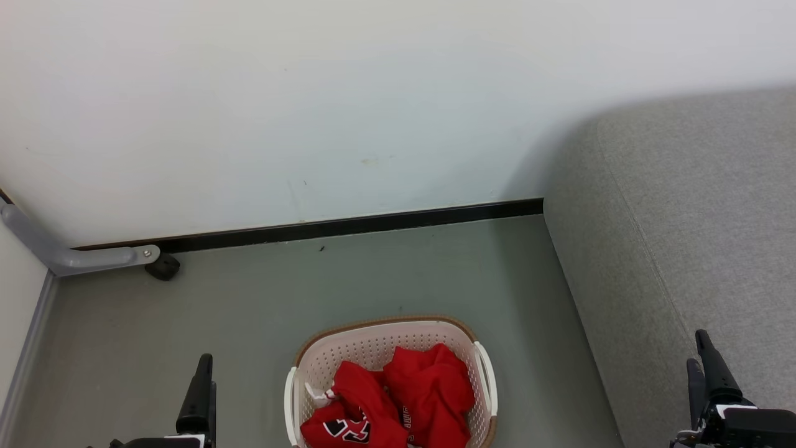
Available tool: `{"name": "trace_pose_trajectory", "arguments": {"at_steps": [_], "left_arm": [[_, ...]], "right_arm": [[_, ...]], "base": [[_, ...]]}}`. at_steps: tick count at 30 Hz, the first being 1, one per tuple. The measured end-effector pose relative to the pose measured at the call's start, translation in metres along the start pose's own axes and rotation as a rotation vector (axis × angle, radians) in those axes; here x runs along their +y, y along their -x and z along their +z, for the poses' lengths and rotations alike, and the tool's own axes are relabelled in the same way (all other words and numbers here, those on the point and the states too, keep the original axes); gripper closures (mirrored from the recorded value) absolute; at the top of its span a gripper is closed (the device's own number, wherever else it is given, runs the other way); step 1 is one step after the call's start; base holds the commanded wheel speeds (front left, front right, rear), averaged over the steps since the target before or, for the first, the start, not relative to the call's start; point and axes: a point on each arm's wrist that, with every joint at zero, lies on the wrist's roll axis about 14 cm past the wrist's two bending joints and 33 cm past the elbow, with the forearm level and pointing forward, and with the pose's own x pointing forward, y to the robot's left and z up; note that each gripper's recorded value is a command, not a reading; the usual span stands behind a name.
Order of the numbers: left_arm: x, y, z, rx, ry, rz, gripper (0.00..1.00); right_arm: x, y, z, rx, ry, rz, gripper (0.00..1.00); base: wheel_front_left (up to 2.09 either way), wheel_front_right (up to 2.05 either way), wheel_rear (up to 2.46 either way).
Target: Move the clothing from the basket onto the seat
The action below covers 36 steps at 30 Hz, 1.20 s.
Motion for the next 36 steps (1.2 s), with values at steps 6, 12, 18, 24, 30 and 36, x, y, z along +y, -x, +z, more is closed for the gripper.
{"name": "trace_pose_trajectory", "arguments": {"at_steps": [6, 12, 18, 24, 30, 36], "left_arm": [[0.002, 0.0, 0.001, -0.009, -0.052, 0.008, 0.0], [0.003, 0.0, 0.001, -0.018, -0.107, 0.012, 0.0], [0.004, -0.001, 0.001, -0.024, -0.182, 0.021, 0.0], [0.006, -0.002, -0.001, -0.023, -0.276, 0.031, 0.0], [0.007, -0.003, -0.001, -0.028, -0.381, 0.041, 0.0], [0.007, -0.004, -0.001, -0.031, -0.476, 0.043, 0.0]], "right_arm": [[0.002, 0.0, 0.001, 0.001, 0.079, 0.004, 0.0], [0.002, 0.0, 0.0, 0.001, 0.149, 0.007, 0.0], [0.003, 0.001, 0.002, -0.002, 0.257, 0.011, 0.0], [0.007, 0.0, 0.003, 0.004, 0.383, 0.025, 0.0], [0.012, -0.001, 0.006, -0.001, 0.511, 0.043, 0.0], [0.017, -0.003, 0.006, 0.003, 0.642, 0.064, 0.0]], "base": [[0.0, 0.0, 0.0], [0.0, 0.0, 0.0], [0.0, 0.0, 0.0], [0.0, 0.0, 0.0], [0.0, 0.0, 0.0], [0.0, 0.0, 0.0]]}}
